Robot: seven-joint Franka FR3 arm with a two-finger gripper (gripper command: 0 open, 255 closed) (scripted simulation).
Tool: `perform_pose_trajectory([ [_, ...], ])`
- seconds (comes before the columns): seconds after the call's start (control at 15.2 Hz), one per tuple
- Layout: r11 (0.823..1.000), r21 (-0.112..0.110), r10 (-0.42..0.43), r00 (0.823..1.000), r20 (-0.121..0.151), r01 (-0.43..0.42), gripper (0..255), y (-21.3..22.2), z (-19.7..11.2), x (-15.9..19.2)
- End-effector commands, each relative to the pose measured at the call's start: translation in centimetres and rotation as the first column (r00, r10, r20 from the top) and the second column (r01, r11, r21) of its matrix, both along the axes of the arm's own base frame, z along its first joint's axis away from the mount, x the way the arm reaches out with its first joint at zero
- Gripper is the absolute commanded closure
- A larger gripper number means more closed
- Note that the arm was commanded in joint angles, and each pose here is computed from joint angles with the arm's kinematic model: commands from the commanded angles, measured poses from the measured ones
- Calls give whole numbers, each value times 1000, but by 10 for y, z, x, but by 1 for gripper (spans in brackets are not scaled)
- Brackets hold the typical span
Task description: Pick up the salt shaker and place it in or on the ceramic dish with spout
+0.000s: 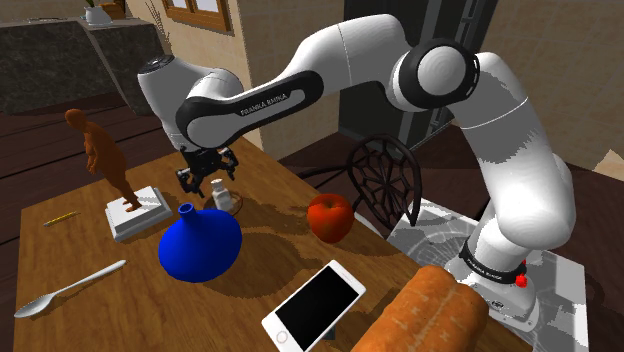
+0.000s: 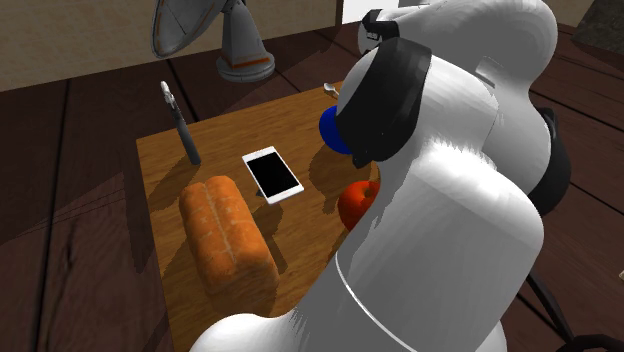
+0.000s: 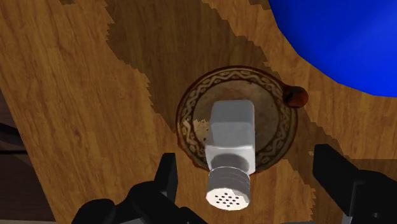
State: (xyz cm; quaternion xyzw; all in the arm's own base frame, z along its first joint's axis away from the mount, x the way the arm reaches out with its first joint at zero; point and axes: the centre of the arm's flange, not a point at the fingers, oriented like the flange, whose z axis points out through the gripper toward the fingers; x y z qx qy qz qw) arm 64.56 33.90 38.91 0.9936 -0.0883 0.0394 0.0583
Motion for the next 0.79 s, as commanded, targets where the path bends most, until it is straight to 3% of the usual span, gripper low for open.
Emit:
perform_pose_trajectory([
  [0.0,1000,0,0,1000,0,0,0,0,0,0],
  [0.26,1000,0,0,1000,0,0,0,6,50,-3],
  [0.73,1000,0,0,1000,0,0,0,6,50,-3],
])
